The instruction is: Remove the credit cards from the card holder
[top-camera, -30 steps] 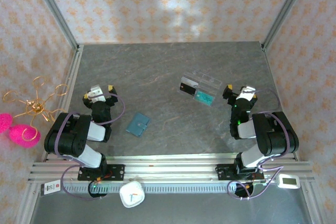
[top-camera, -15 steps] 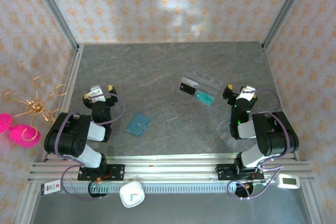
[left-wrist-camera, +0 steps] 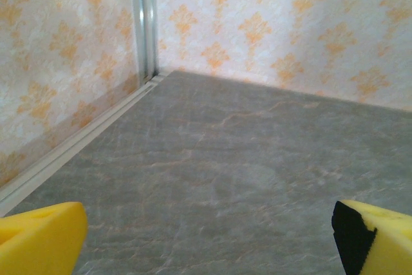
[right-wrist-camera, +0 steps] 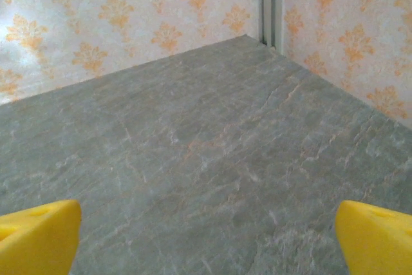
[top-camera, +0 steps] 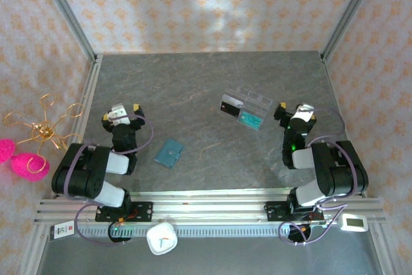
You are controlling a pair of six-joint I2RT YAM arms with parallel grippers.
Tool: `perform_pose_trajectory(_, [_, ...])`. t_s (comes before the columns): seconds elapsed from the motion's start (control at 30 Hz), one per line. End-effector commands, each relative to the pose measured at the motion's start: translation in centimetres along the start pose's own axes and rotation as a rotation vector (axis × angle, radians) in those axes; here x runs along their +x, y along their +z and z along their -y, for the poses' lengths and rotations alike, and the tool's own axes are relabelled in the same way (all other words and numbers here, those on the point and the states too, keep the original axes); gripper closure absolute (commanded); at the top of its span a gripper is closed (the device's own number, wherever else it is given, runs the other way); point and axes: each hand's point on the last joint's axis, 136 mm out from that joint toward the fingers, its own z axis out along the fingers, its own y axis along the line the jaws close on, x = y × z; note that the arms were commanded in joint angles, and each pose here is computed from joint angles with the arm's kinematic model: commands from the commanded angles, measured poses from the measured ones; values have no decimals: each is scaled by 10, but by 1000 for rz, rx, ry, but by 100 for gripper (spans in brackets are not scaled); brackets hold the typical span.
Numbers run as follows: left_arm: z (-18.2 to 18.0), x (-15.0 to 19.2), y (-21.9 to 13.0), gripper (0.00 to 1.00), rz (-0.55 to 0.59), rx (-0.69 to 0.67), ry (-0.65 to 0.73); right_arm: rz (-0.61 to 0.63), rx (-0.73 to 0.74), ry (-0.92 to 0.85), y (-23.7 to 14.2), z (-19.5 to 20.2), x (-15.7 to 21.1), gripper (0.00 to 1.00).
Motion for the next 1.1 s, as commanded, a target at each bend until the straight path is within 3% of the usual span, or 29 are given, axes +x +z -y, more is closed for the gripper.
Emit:
perform_pose_trajectory(0.0, [15, -27, 3, 1, 11, 8, 40, 1, 95, 39, 4, 10, -23, 0])
perform_pose_trajectory(0.17, [19, -66, -15, 1, 73, 9, -84, 104, 253, 257, -16, 38, -59, 0])
perform_pose_trajectory(0.3, [28, -102, -39, 1, 161, 70, -202, 29, 480, 581, -21, 62, -54, 0])
perform_pose_trajectory(0.47, [18, -127, -62, 1, 218, 123, -464, -127, 93, 506, -6, -5, -50, 0])
perform_pose_trajectory(0.63, [7, -135, -82, 1, 221, 188, -801, -332, -194, 426, -8, -63, -35, 0])
perform_pose_trajectory(0.73, [23, -151, -97, 1, 231, 352, -830, -440, -272, 368, -9, -81, -19, 10])
perform_pose_trajectory(0.87, [42, -162, -108, 1, 184, 471, -828, -484, -236, 345, -11, -74, -2, 22])
perform_pose_trajectory(1.07, [75, -173, -125, 1, 114, 706, -903, -559, -253, 307, -7, -80, 17, 27])
